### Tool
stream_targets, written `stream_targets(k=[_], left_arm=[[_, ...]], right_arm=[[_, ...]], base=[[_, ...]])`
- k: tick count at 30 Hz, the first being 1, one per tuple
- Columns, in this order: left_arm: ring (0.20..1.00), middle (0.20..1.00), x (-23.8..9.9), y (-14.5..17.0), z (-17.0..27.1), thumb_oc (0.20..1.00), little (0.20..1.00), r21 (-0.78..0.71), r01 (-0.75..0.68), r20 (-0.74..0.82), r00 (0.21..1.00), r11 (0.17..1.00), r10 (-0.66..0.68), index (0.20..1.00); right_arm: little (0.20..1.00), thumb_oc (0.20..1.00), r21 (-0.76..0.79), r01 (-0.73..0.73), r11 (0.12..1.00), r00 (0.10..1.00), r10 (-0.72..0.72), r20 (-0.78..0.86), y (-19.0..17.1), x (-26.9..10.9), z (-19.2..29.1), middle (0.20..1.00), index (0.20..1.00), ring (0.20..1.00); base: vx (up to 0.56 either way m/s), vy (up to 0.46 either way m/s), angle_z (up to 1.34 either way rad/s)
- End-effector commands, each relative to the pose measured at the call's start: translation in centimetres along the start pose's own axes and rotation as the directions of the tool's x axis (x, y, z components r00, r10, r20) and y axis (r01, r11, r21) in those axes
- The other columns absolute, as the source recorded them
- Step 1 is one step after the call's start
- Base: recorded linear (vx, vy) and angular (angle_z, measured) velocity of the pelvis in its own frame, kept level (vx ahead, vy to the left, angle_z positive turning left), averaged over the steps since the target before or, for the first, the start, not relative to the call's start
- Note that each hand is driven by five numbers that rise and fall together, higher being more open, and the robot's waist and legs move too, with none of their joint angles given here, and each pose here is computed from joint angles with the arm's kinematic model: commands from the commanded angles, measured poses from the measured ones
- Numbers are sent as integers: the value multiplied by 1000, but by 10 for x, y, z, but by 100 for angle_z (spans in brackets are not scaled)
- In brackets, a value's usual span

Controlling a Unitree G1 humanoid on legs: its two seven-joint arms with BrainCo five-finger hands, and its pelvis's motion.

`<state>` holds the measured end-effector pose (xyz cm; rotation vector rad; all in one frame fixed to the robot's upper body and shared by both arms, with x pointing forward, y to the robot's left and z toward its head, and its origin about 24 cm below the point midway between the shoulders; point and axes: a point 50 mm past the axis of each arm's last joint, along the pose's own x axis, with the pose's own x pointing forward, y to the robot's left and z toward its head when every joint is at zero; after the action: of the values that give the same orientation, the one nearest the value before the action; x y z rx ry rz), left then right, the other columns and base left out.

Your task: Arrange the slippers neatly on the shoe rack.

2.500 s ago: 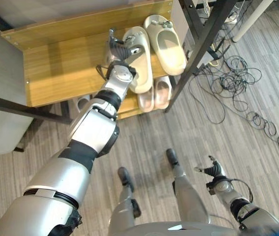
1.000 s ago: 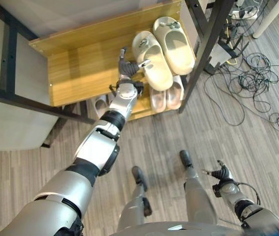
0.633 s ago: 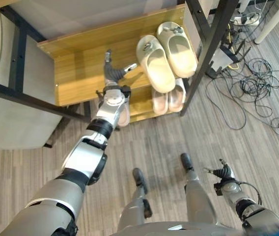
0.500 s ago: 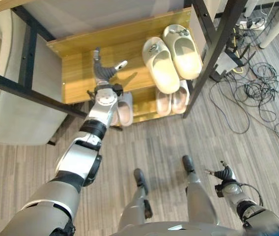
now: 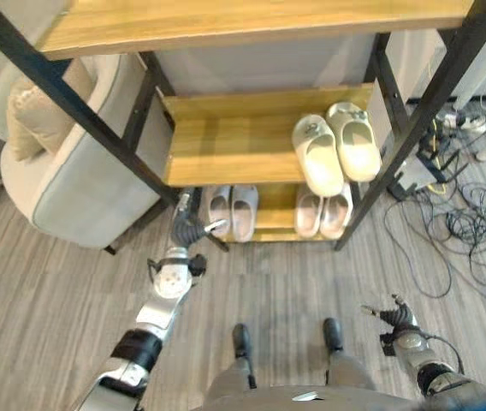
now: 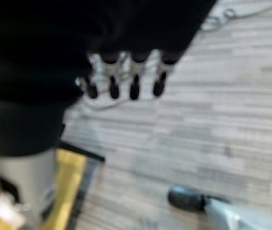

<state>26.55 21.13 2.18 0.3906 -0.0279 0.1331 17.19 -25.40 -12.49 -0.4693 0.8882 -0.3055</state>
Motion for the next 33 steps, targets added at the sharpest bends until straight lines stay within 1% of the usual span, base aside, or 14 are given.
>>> stream_targets(k=[1, 6, 9, 10, 13, 14, 15, 16, 20, 21, 22, 26, 28, 33], left_arm=[[1000, 1000, 12, 5, 19, 1000, 1000, 43, -3, 123, 992, 999, -3, 1000], [1000, 1000, -15, 21, -25, 1000, 1000, 139, -22, -55, 998, 990, 30, 1000], [1000, 1000, -37, 19, -59, 1000, 1000, 177, 23, -214, 977, 984, 15, 1000], [1000, 1000, -37, 19, -59, 1000, 1000, 177, 24, -214, 977, 984, 15, 1000], [1000, 1000, -76, 12, -104, 1000, 1000, 216, 136, -434, 900, 967, -29, 1000], [1000, 1000, -76, 12, -104, 1000, 1000, 216, 136, -434, 901, 967, -30, 1000], [1000, 1000, -88, 8, -115, 1000, 1000, 205, 155, -498, 867, 966, -33, 1000], [1000, 1000, -113, -1, -135, 1000, 1000, 175, 194, -611, 790, 965, -48, 1000], [1000, 1000, -168, -19, -165, 1000, 1000, 178, 365, -788, 609, 914, -90, 1000], [1000, 1000, -191, -23, -173, 1000, 1000, 158, 419, -847, 523, 894, -95, 1000], [1000, 1000, -191, -23, -173, 1000, 1000, 158, 419, -847, 523, 894, -95, 1000], [1000, 1000, -224, -21, -182, 1000, 1000, 129, 498, -922, 379, 857, -82, 1000], [1000, 1000, -230, -20, -183, 1000, 1000, 127, 520, -931, 357, 845, -80, 1000], [1000, 1000, -227, -16, -183, 1000, 1000, 159, 531, -925, 375, 832, -62, 1000]], right_arm=[[1000, 1000, -11, 11, 1000, 1000, -11, -19, -4, -1, -9, 1000, 1000, 1000], [1000, 1000, 11, -16, 1000, 997, 16, -80, -1, -6, -28, 1000, 1000, 1000], [1000, 1000, 13, -36, 999, 994, 37, -104, 1, -10, -37, 1000, 1000, 1000], [1000, 1000, 13, -36, 999, 994, 37, -104, 1, -10, -37, 1000, 1000, 1000], [1000, 1000, -27, -65, 998, 993, 62, -105, 5, -12, -42, 1000, 1000, 1000], [1000, 1000, -27, -65, 998, 993, 61, -106, 5, -12, -42, 1000, 1000, 1000], [1000, 1000, -30, -73, 997, 992, 70, -107, 7, -13, -43, 1000, 1000, 1000], [1000, 1000, -44, -88, 995, 992, 83, -99, 9, -15, -44, 1000, 1000, 1000], [1000, 1000, -80, -117, 990, 990, 110, -83, 15, -19, -49, 1000, 1000, 1000], [1000, 1000, -109, -140, 984, 989, 133, -64, 19, -21, -48, 1000, 1000, 1000], [1000, 1000, -109, -139, 984, 989, 133, -64, 19, -21, -48, 1000, 1000, 1000], [1000, 1000, -127, -185, 974, 983, 184, -18, 35, -23, -37, 1000, 1000, 1000], [1000, 1000, -128, -195, 972, 980, 197, -1, 39, -24, -32, 1000, 1000, 1000], [1000, 1000, -152, -202, 968, 976, 212, 51, 44, -24, -21, 1000, 1000, 1000]], base=[[34, -10, 7], [43, 0, 9], [43, 15, 14], [13, 18, 7], [20, 13, 9], [10, 4, 14], [1, 18, 13], [-3, 26, 16], [-17, 40, 17], [-16, 30, 16], [-19, 28, 12], [-1, 2, 1], [8, 5, 2], [7, 7, 10]])
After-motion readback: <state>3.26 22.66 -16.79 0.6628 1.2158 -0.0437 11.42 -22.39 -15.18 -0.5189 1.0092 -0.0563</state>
